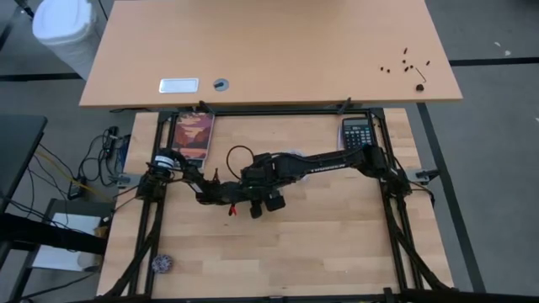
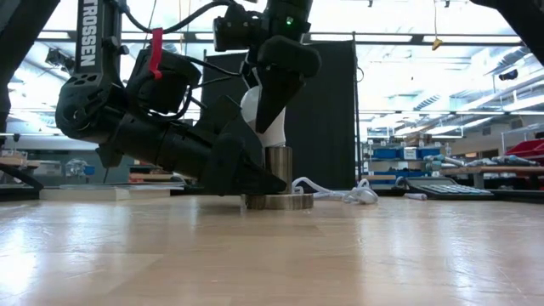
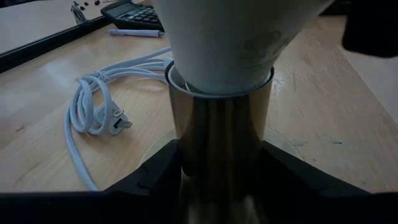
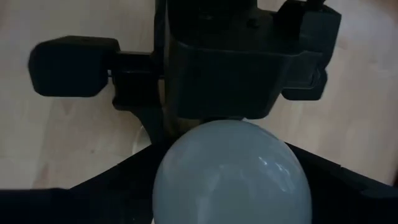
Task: Screw lightbulb
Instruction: Insert the lightbulb into the lamp
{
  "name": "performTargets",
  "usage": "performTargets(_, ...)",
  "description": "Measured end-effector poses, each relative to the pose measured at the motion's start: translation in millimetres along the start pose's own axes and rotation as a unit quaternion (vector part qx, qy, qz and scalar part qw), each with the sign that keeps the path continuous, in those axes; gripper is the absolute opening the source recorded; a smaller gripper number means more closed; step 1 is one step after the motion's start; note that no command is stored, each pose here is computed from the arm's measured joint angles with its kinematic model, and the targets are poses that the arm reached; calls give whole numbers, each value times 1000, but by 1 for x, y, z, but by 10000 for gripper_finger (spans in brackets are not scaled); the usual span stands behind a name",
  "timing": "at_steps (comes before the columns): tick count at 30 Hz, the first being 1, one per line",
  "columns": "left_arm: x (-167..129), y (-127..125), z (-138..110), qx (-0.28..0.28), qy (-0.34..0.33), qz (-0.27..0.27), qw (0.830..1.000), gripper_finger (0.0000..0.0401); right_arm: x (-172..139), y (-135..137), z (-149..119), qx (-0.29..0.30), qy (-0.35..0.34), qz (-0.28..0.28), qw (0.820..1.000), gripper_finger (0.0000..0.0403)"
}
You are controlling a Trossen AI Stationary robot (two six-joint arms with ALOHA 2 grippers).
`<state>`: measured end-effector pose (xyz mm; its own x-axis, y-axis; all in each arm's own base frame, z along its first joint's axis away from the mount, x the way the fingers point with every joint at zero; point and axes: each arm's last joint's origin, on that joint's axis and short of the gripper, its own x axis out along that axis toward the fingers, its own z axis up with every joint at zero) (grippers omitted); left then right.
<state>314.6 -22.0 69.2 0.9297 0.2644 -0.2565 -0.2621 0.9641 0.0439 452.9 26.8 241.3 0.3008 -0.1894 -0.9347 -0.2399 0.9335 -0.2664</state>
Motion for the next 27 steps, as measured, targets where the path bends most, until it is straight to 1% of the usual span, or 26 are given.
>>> performTargets(4, 0, 0, 0, 0, 0, -1, 1000, 193, 1, -5, -1, 9, 0, 7, 1000, 306)
performTargets(7, 0, 0, 0, 0, 0, -1, 1000, 193, 2, -8, -2, 14, -4, 24, 1000, 306)
performTargets(15, 0, 0, 0, 1, 0, -1, 1000, 193, 4, -13, -4, 18, -3, 33, 999, 306)
performTargets(21, 0, 0, 0, 0, 0, -1, 1000, 193, 19, -10, -4, 17, 13, 41, 999, 306)
performTargets(27, 0, 0, 0, 0, -1, 1, 1000, 193, 22, -6, -2, 11, 12, 39, 999, 306)
